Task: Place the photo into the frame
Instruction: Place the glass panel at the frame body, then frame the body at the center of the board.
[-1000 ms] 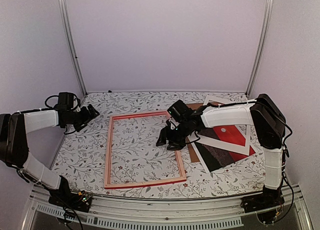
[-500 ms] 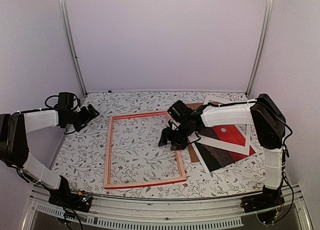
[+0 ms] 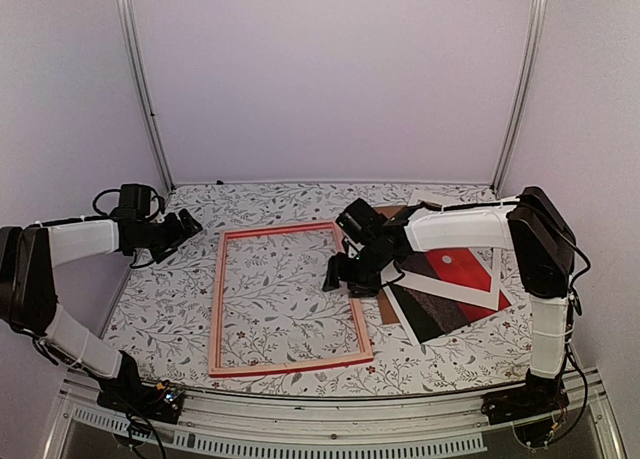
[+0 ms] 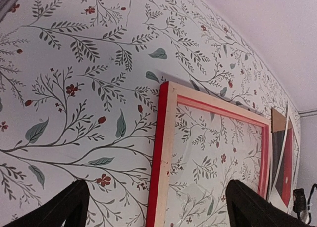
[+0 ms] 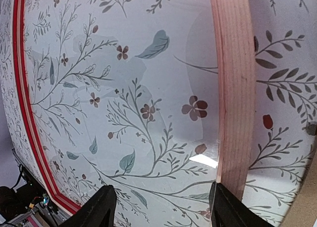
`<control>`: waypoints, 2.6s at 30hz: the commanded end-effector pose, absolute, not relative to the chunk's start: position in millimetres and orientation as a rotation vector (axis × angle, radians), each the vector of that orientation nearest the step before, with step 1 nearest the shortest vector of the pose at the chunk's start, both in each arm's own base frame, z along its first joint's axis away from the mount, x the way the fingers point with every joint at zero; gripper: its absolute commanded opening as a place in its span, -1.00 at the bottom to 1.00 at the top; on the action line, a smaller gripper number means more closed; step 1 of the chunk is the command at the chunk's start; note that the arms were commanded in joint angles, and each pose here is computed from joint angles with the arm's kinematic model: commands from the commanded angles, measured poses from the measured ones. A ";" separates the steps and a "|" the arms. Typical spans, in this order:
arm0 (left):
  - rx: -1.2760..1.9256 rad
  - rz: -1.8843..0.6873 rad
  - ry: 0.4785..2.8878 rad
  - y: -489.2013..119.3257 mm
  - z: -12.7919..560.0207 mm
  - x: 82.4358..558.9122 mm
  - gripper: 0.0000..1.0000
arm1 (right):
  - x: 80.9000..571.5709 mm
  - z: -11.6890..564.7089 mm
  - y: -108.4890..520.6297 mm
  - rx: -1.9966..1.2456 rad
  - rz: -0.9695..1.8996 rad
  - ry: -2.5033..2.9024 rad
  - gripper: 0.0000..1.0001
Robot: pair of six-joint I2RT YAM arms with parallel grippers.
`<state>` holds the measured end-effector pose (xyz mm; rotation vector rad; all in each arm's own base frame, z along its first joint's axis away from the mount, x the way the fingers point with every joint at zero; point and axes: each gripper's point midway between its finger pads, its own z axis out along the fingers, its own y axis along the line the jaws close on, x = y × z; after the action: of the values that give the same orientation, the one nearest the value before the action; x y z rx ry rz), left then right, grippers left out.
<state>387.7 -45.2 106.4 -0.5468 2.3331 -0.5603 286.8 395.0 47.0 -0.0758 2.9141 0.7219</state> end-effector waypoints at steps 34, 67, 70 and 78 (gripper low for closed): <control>-0.410 -0.466 2.436 -80.8 77.6 371.5 0.96 | 356.2 30.7 363.6 -0.158 0.486 2.820 0.03; -0.226 -0.180 2.596 -108.9 22.2 349.9 0.95 | 341.5 9.2 349.5 -0.169 0.224 2.843 -0.32; -0.204 -0.147 2.606 -110.4 20.4 349.8 0.93 | 339.5 11.3 347.5 -0.164 0.209 2.835 -0.34; -0.147 -0.171 2.615 -124.3 20.1 351.8 0.88 | 323.6 13.6 340.7 -0.140 0.202 2.845 -0.53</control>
<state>347.1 -113.5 17.7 -0.2062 2.6158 -0.1755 341.4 362.2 21.2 -0.1626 2.7985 0.3157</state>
